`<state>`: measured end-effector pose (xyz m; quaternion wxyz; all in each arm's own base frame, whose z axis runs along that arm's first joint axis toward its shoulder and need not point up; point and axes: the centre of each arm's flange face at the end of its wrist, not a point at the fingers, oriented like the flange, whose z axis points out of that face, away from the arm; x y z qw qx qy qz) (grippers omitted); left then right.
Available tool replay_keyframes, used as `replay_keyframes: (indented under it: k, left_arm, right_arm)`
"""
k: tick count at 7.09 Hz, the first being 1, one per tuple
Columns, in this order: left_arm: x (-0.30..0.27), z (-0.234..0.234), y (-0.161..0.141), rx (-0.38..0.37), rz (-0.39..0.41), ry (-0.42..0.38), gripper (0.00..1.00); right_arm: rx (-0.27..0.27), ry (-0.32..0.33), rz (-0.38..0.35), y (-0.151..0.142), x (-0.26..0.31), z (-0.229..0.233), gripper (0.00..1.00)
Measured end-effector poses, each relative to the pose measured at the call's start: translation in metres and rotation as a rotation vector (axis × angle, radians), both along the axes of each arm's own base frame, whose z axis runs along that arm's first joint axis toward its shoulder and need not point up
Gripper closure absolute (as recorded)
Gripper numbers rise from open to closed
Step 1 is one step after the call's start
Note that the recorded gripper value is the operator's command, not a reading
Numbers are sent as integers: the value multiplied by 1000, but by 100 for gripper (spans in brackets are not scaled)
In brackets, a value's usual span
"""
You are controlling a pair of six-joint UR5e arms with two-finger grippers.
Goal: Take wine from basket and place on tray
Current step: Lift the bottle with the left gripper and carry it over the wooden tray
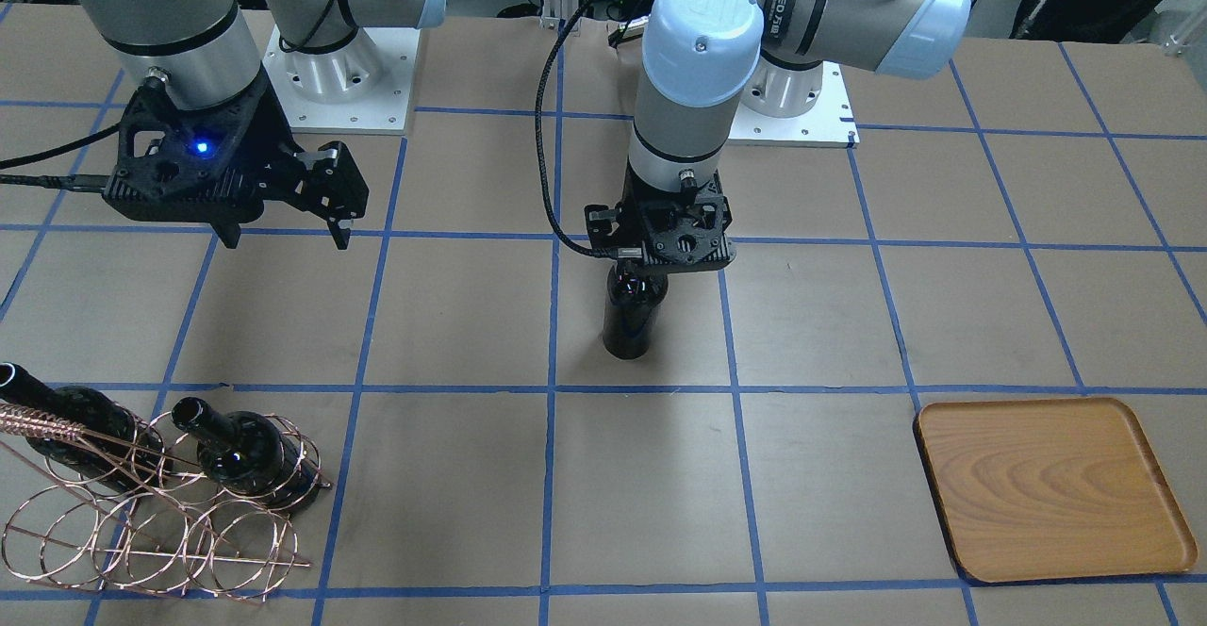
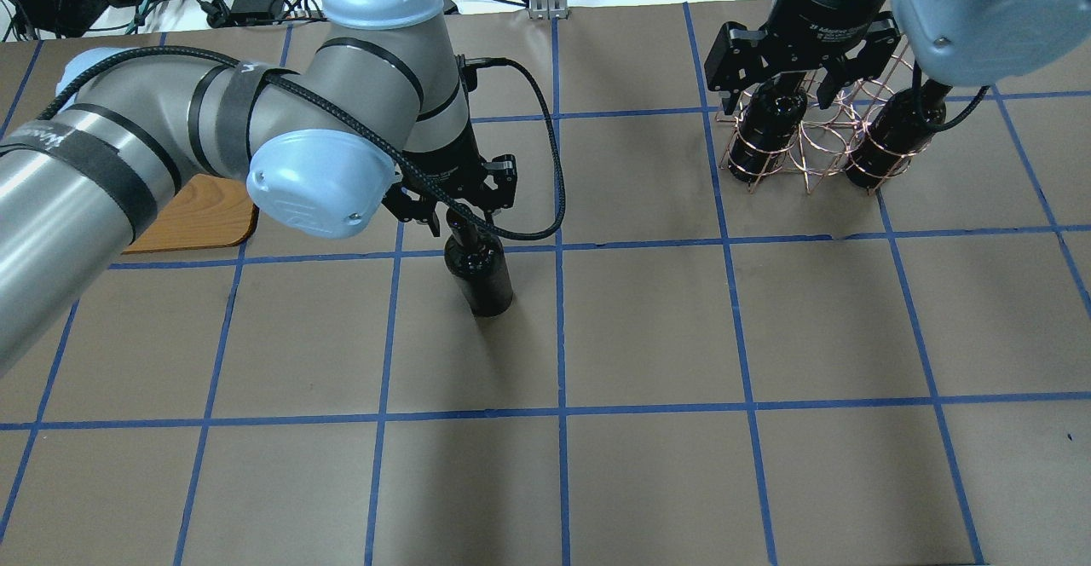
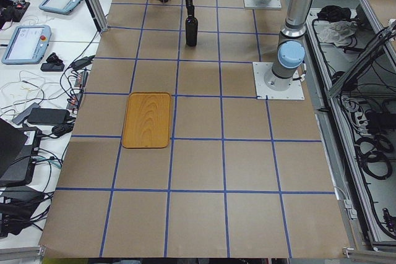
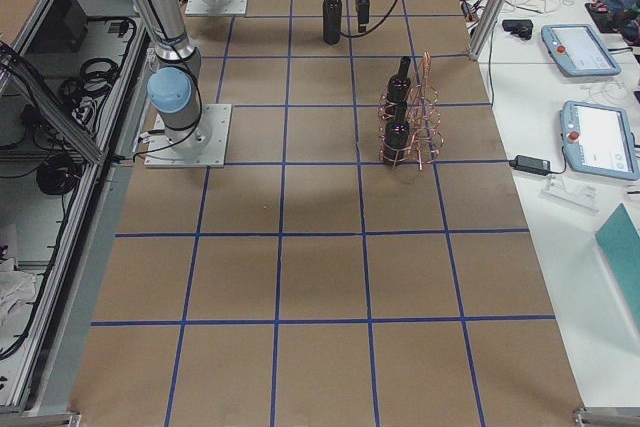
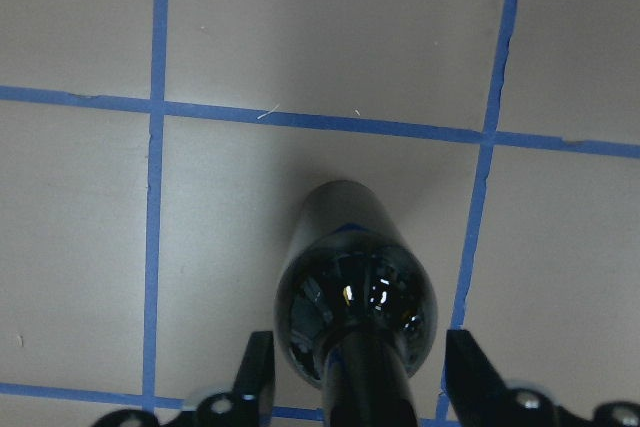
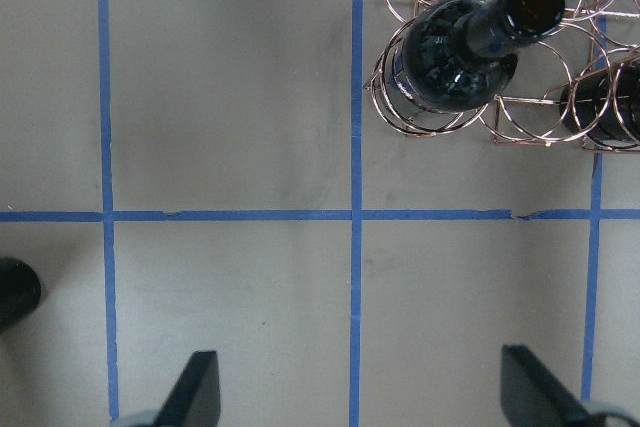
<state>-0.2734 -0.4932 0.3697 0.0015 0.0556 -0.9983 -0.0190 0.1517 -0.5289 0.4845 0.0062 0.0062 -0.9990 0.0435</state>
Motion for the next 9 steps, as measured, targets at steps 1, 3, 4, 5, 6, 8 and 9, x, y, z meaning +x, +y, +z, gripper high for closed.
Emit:
replay_keyframes:
  k: [1, 3, 4, 5, 6, 8, 9]
  left_arm:
    - [0, -1, 1, 4, 5, 2, 51]
    - [0, -4, 2, 22, 9, 0, 72]
    - [0, -4, 4, 29, 9, -2, 86]
    - [0, -2, 5, 28, 9, -2, 97]
    - [2, 3, 5, 20, 8, -1, 100]
    - [7, 14, 3, -3, 9, 3, 100]
    - [15, 24, -2, -20, 10, 6, 100]
  right_arm:
    - [-1, 3, 3, 0, 0, 0, 0]
    - [-1, 4, 5, 0, 0, 0, 0]
    - [-2, 1, 5, 0, 0, 0, 0]
    - [-3, -2, 4, 0, 0, 0, 0]
    - [-3, -3, 3, 0, 0, 0, 0]
    - [-2, -1, 2, 0, 0, 0, 0]
    - [-2, 0, 1, 0, 0, 0, 0]
